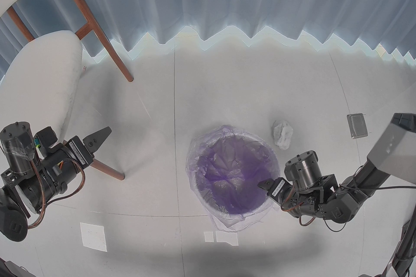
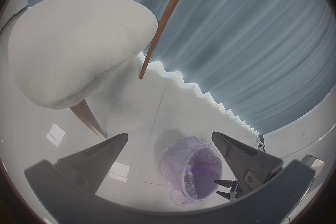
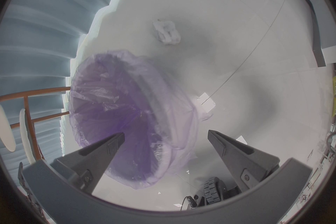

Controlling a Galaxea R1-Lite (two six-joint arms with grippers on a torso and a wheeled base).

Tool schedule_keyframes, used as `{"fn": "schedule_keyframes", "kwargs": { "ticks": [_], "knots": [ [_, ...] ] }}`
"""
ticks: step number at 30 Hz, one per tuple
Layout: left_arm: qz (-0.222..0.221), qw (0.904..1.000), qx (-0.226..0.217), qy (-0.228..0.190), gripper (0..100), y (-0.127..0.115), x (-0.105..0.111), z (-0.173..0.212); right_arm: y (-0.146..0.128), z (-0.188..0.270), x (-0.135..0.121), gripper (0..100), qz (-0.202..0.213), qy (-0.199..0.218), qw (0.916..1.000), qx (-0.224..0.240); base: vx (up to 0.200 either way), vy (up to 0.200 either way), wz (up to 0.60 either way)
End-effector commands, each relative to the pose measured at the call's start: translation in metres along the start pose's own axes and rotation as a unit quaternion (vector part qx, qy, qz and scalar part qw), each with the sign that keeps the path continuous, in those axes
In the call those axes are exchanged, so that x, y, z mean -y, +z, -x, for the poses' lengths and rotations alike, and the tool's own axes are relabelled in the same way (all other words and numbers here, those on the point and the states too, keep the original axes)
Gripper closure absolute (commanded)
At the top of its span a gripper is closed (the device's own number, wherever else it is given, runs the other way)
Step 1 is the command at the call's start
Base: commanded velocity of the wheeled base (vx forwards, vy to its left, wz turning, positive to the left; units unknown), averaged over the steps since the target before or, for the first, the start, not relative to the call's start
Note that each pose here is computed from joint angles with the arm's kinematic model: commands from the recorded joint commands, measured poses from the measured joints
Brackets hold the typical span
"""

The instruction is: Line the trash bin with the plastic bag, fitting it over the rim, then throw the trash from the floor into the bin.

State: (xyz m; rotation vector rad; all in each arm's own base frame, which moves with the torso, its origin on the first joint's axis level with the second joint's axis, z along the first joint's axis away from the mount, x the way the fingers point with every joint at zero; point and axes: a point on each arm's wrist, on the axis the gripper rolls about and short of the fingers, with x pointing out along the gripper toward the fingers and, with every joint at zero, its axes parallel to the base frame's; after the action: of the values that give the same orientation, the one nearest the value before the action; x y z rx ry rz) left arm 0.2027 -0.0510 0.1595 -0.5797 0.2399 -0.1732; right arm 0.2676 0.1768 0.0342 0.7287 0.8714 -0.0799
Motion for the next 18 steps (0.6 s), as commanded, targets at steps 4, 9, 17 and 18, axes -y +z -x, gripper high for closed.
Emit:
{"fn": "schedule_keyframes", "kwargs": {
  "ticks": [4,9,17,18],
  "knots": [
    [0.001,1.0,0.003,0.007,0,-0.001,-0.004,0.002,-0.015,-0.024,-0.01,0,0.008,-0.001,0.9999,-0.013,0.0,0.0,0.0],
    [0.002,0.9999,0.012,0.012,0,0.002,-0.007,0.007,-0.015,-0.043,-0.012,0,-0.003,-0.012,0.9999,-0.002,0.0,0.0,0.0],
    [0.003,0.9998,0.01,0.018,0,-0.002,-0.012,0.016,-0.019,-0.056,-0.009,0,-0.008,-0.025,0.9997,-0.003,0.0,0.0,0.0],
    [0.003,0.9997,0.011,0.021,0,-0.002,-0.013,0.016,-0.019,-0.056,-0.01,100,-0.01,-0.024,0.9997,-0.002,0.0,0.0,0.0]
  ]
}}
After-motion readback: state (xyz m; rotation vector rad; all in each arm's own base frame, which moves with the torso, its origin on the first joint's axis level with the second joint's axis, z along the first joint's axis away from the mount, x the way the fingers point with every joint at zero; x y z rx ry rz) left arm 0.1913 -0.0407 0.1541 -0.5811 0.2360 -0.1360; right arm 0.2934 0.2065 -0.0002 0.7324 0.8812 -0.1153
